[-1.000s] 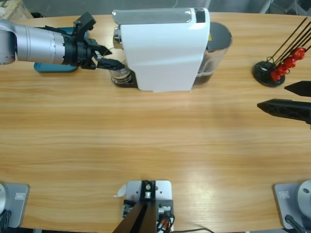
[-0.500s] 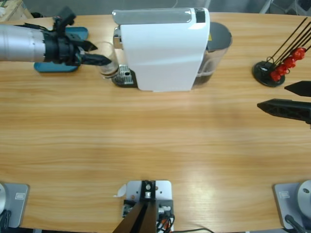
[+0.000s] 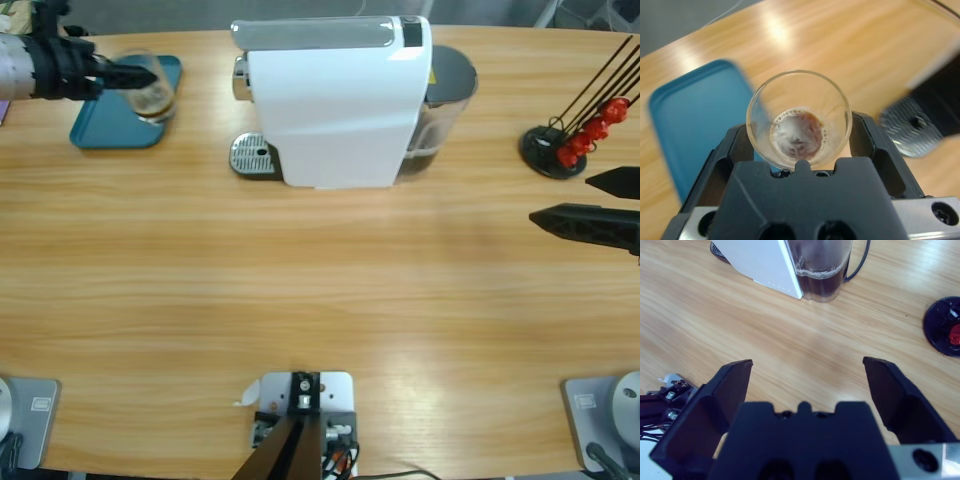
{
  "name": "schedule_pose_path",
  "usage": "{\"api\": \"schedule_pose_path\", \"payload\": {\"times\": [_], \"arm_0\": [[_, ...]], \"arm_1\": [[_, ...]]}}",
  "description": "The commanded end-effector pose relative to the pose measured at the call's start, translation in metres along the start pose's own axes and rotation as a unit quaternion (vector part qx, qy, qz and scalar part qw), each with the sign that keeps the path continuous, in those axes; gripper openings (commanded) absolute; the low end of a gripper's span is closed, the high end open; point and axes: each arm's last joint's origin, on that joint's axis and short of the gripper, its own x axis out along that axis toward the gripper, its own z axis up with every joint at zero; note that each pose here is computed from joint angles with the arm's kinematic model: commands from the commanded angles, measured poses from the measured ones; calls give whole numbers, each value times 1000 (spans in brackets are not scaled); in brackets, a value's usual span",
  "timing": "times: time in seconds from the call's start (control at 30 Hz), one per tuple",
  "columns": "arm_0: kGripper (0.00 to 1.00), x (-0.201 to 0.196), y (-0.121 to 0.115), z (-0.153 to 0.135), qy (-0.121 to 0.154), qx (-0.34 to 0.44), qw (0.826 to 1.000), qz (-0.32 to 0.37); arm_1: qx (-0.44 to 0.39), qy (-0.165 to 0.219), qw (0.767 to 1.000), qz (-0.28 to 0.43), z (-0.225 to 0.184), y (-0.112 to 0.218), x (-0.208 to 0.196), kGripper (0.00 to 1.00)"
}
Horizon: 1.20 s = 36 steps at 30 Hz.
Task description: Pour coffee
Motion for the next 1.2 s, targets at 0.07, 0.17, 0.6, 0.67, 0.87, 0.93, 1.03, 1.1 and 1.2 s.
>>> {"api": "schedule_pose_path", "payload": {"times": [0.07, 0.17, 0.6, 0.67, 0.87, 0.93, 1.03, 1.1, 1.2], "arm_0": [[0, 14, 40, 11, -10, -111, 988, 105], [0, 28, 46, 12, -2, -117, 986, 116], [0, 60, 61, -6, 45, -133, 981, 133], [0, 62, 61, -9, 50, -134, 981, 133], [0, 65, 61, -19, 66, -136, 980, 132], [0, 65, 60, -21, 70, -137, 979, 132], [0, 66, 60, -24, 75, -138, 979, 133], [0, 67, 62, -26, 78, -139, 978, 136], [0, 68, 62, -28, 80, -138, 978, 137]], "arm_1": [[10, 9, 1000, 5, 1, 0, 5, 1000], [10, 9, 1000, 5, 1, 0, 6, 1000], [10, 13, 1000, 4, 1, 0, 8, 1000], [10, 13, 1000, 5, 1, 0, 8, 1000], [10, 13, 1000, 5, 1, 0, 7, 1000], [10, 12, 1000, 5, 1, 0, 7, 1000], [10, 11, 1000, 6, 1, 0, 6, 1000], [10, 9, 1000, 7, 0, 0, 5, 1000], [10, 11, 1000, 6, 0, 0, 6, 1000]]}}
